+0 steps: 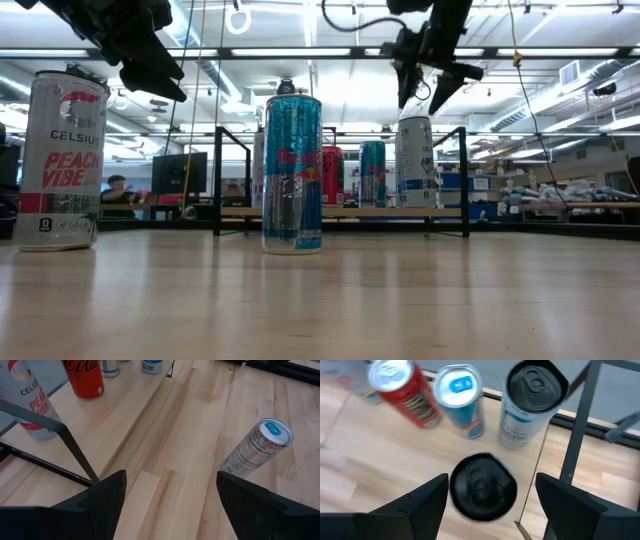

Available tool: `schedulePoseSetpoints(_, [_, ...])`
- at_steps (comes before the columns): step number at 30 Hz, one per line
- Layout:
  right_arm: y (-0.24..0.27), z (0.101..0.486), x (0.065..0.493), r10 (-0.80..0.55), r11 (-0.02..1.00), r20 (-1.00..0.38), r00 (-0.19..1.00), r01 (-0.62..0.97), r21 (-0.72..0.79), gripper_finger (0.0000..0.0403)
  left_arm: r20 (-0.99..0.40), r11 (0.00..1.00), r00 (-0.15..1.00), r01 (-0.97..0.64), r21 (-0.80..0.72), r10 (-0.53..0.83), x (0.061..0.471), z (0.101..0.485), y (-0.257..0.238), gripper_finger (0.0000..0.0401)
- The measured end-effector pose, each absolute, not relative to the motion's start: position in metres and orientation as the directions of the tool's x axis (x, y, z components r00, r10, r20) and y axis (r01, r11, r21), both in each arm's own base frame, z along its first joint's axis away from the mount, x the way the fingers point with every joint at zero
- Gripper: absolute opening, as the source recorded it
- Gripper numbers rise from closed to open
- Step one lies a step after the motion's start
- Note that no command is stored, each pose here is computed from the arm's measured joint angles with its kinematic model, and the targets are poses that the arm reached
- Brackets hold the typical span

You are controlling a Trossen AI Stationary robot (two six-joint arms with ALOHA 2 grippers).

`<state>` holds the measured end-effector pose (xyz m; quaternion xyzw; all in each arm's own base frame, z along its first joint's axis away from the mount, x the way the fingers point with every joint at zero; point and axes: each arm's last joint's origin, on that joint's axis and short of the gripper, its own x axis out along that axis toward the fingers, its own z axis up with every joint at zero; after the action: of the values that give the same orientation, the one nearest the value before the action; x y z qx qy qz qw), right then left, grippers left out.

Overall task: Place canned beverage on shelf
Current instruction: Put the white blue soda can on the shelf aligned with the other white blue soda can

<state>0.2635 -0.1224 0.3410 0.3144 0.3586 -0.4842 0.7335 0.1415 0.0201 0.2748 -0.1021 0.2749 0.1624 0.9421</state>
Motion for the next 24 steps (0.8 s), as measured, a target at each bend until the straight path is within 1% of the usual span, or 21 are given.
schedulePoseSetpoints(5, [-0.117,0.354,0.253,-0.493,0.38,-0.811,0.315,0.917,0.125,0.0308,-0.551,0.925,0.796,-0.364,-0.106,0.25,0.141,0.275,0.02,0.0311])
schedulePoseSetpoints(9, [-0.112,0.355,0.253,-0.493,0.397,-0.809,0.32,0.91,0.118,0.0308,-0.551,0.92,0.796,-0.372,-0.121,0.25,0.141,0.275,0.02,0.0311])
schedulePoseSetpoints(12, [-0.111,0.349,0.258,-0.478,0.406,-0.826,0.299,0.909,0.094,0.0304,-0.551,0.92,0.796,-0.373,-0.121,0.25,0.141,0.275,0.02,0.0311])
schedulePoseSetpoints(18, [-0.11,0.332,0.271,-0.435,0.445,-0.866,0.249,0.895,0.033,0.029,-0.55,0.919,0.797,-0.375,-0.125,0.25,0.141,0.275,0.02,0.0311])
schedulePoseSetpoints(24, [-0.11,0.334,0.269,-0.457,0.443,-0.856,0.241,0.896,0.016,0.0259,-0.55,0.916,0.797,-0.379,-0.133,0.25,0.141,0.275,0.02,0.0311])
